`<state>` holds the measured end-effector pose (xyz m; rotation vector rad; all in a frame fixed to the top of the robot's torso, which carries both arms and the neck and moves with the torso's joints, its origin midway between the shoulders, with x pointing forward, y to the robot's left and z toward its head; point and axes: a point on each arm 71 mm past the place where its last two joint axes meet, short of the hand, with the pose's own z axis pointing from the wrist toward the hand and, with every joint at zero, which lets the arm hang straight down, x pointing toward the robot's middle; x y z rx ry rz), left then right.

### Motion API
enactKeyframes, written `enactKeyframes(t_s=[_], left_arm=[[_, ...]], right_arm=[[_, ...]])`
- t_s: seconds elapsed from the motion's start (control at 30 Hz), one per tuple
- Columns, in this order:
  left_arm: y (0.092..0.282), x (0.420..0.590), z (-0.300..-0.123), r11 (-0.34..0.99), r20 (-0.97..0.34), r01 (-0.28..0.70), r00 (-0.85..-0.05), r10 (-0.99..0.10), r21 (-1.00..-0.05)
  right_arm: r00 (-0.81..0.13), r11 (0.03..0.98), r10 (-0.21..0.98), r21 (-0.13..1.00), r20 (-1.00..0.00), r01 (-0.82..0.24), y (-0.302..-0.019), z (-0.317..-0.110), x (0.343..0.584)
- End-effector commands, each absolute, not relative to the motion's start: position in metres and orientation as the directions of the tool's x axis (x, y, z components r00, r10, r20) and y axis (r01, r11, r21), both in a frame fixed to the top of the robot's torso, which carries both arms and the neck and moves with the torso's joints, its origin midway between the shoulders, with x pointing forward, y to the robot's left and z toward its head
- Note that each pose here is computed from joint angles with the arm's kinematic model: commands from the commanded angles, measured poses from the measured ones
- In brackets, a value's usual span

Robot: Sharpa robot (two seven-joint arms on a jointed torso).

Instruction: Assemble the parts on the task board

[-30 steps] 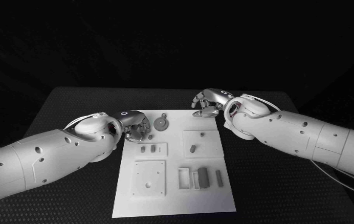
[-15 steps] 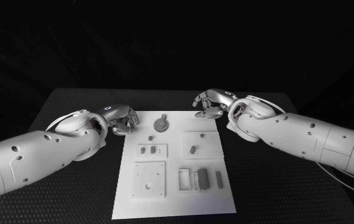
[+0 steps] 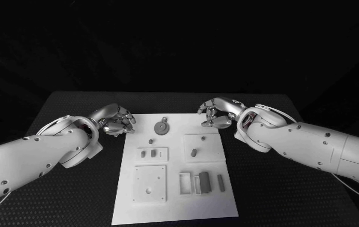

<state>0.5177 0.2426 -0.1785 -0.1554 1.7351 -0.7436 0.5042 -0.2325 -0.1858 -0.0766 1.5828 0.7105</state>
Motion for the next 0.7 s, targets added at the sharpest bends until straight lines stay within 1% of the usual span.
enactKeyframes(t_s=[0.03,0.17,0.23,0.43,0.6,0.7], left_arm=[[0.244,0.515,-0.174,0.654,-0.685,0.214,-0.324,-0.653,-0.725],[0.249,0.513,-0.174,0.584,-0.604,0.171,-0.332,-0.724,-0.794],[0.251,0.513,-0.173,0.548,-0.565,0.149,-0.328,-0.758,-0.823],[0.258,0.512,-0.172,0.454,-0.465,0.112,-0.320,-0.826,-0.884],[0.259,0.512,-0.171,0.391,-0.401,0.098,-0.326,-0.856,-0.915],[0.260,0.512,-0.171,0.382,-0.394,0.101,-0.330,-0.858,-0.918]], right_arm=[[-0.192,0.796,0.268,0.329,-0.944,-0.508,-0.229,-0.192,0.497],[-0.198,0.802,0.187,0.266,-0.962,-0.535,-0.228,-0.200,0.490],[-0.182,0.805,0.145,0.222,-0.973,-0.549,-0.228,-0.202,0.487],[-0.173,0.819,0.035,0.127,-0.984,-0.560,-0.226,-0.214,0.483],[-0.159,0.823,0.013,0.101,-0.987,-0.559,-0.224,-0.221,0.481],[-0.152,0.822,0.007,0.092,-0.988,-0.563,-0.221,-0.226,0.479]])
